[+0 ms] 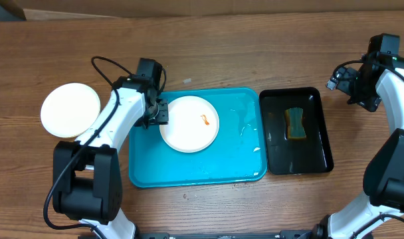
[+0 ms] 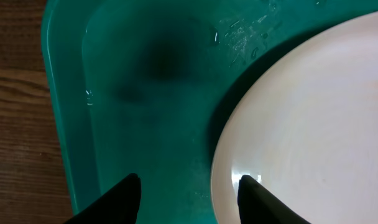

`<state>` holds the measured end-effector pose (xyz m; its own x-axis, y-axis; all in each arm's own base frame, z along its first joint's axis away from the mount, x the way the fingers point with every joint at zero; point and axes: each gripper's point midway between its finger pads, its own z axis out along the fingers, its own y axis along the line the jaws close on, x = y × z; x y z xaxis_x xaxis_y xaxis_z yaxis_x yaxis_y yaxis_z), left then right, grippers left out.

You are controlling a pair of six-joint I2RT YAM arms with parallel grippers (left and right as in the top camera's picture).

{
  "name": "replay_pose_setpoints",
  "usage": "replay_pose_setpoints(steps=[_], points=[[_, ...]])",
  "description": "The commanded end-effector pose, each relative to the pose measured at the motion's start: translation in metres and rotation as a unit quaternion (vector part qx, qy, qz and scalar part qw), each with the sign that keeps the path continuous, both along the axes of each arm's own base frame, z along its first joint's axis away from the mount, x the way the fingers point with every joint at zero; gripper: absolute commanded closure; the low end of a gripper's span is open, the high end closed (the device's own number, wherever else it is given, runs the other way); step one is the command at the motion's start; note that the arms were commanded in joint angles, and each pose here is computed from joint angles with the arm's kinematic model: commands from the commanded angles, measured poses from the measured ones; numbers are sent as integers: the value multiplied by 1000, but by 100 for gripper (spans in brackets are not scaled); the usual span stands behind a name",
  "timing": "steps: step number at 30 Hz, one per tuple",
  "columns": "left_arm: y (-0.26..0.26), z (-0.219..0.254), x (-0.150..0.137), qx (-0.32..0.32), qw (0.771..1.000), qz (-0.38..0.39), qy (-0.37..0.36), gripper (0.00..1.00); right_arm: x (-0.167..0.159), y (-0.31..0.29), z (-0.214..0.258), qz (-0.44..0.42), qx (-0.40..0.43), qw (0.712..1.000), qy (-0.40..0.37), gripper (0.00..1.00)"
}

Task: Clean dirty plates on tray and stack at the side
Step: 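Move the left gripper to the last white plate and grip its rim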

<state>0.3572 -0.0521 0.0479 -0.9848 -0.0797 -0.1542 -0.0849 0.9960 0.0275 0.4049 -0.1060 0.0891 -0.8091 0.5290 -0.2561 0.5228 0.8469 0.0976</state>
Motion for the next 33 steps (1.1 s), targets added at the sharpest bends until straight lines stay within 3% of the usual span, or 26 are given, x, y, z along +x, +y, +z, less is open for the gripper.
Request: replay_pose_setpoints(steps=[1,5,20,25,27,33], points=[[-4,-8,-3,0,1000,-16,3,48,5,-2,11,-3,-1,1000,-17,0],[-18,-17,-8,-36,999,-25,9,56,5,-2,11,-3,-1,1000,-17,0],[-20,-28,-13,-41,999,-18,9,59,5,-2,10,-3,-1,1000,-17,0],[-20,-39,-16,-44,999,-9,5,67,5,-2,11,-3,-1,1000,-17,0],[-21,-40,-17,-51,999,0,7,77,5,-2,11,-3,-1,1000,-17,0],[-62,-35,-29,-152,988,-22,33,80,5,-2,11,-3,-1,1000,-17,0]])
